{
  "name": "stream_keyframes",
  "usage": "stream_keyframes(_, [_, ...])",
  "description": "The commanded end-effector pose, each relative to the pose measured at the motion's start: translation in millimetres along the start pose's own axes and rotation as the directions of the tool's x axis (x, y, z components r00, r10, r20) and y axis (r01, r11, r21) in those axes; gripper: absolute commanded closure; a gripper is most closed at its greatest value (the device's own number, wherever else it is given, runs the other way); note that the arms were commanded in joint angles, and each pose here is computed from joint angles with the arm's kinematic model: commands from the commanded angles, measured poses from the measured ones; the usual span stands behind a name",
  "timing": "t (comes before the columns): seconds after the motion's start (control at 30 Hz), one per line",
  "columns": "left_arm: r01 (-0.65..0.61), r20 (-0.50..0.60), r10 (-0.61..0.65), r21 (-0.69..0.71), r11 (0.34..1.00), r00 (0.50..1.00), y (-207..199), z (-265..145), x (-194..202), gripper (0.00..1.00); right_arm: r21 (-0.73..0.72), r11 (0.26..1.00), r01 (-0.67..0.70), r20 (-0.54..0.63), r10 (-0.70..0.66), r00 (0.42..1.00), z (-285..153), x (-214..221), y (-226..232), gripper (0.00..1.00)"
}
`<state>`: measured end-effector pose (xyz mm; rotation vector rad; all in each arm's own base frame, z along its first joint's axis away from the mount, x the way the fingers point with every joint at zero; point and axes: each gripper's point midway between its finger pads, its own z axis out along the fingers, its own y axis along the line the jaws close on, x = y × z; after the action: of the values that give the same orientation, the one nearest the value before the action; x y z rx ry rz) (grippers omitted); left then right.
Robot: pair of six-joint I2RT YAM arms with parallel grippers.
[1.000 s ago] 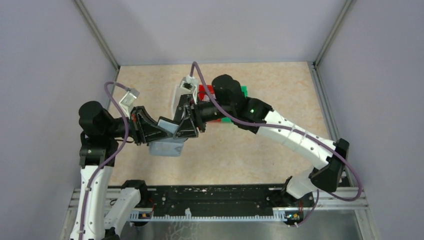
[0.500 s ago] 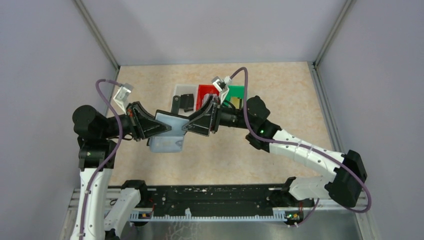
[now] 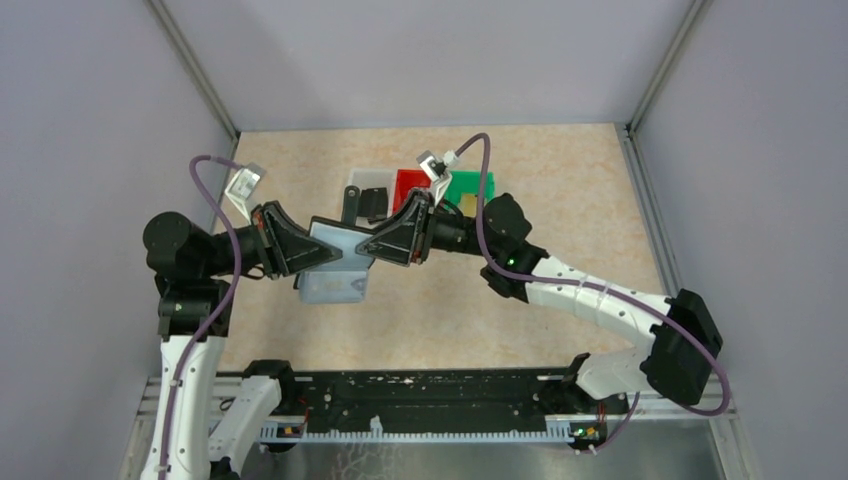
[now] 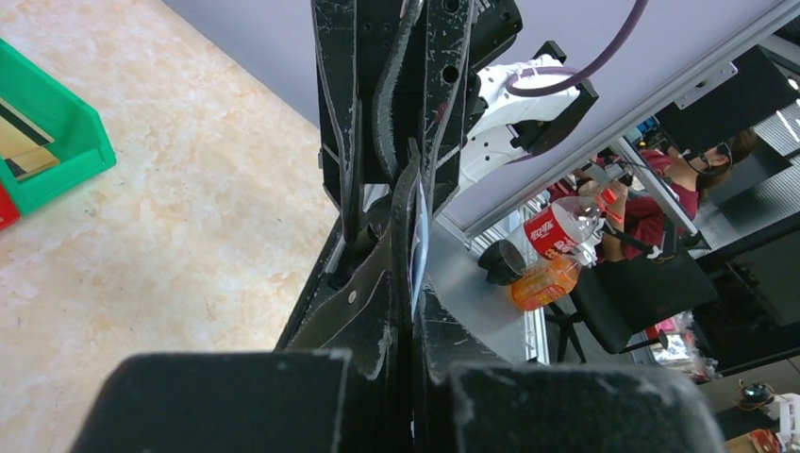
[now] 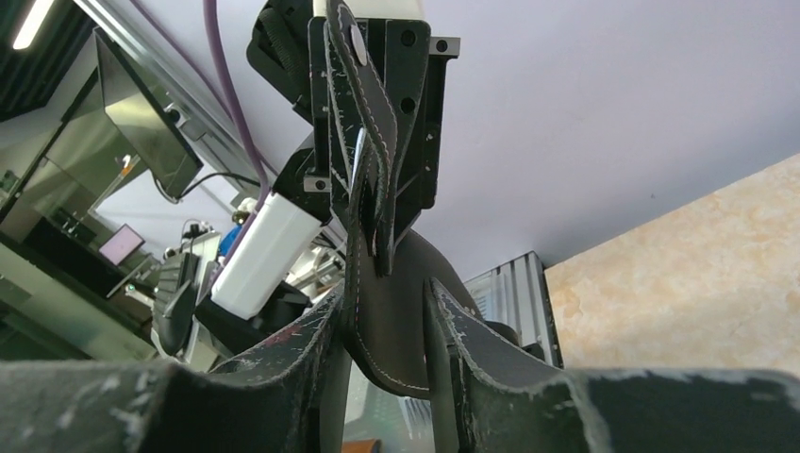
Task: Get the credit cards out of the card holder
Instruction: Remove the credit card from the card holder.
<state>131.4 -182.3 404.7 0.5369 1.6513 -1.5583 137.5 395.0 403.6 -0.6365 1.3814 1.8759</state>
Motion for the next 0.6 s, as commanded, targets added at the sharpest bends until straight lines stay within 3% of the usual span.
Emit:
stream_keyframes(0.0, [-0.016, 0.037, 0.016, 0.005, 1.000, 0.999, -3, 2, -7, 1.00, -0.090, 0.994, 0.055, 0.039, -0.052, 0.998, 6, -12, 25, 0.67])
stream_keyframes(0.07, [-0.004, 0.036, 0.003, 0.003, 1.000, 0.999, -2, 2, -8, 1.00, -0.105, 0.993, 0.056, 0.032, -0.053, 0.998, 7, -10, 26, 0.68])
stream_keyframes(0.13, [0.006, 0.036, -0.006, -0.001, 1.000, 0.999, 0, 2, -8, 0.98, -0.112, 0.992, 0.052, 0.023, -0.050, 0.998, 6, -8, 27, 0.83])
stream_keyframes(0.17, [0.003, 0.034, -0.003, -0.001, 1.000, 0.999, 0, 2, -7, 0.89, -0.111, 0.993, 0.051, 0.018, -0.049, 0.999, 6, -8, 28, 0.97])
stream_keyframes(0.27, [-0.056, -0.003, 0.056, 0.021, 0.998, 0.998, 0, 1, 0, 0.51, -0.097, 0.993, 0.061, -0.020, -0.064, 0.998, 5, -11, 30, 1.00])
stream_keyframes(0.4, [-0.176, -0.074, 0.179, 0.042, 0.983, 0.981, 7, -2, 12, 0.30, -0.032, 0.996, 0.081, -0.163, -0.085, 0.983, 9, -6, 22, 1.00])
stream_keyframes(0.5, [-0.251, -0.106, 0.257, 0.061, 0.966, 0.961, 9, -5, 20, 0.28, -0.012, 0.996, 0.083, -0.245, -0.083, 0.966, 10, 0, 19, 1.00])
stream_keyframes(0.57, [-0.250, -0.129, 0.261, 0.095, 0.964, 0.957, 6, -7, 28, 0.33, 0.007, 0.997, 0.077, -0.287, -0.072, 0.955, 9, 4, 17, 1.00])
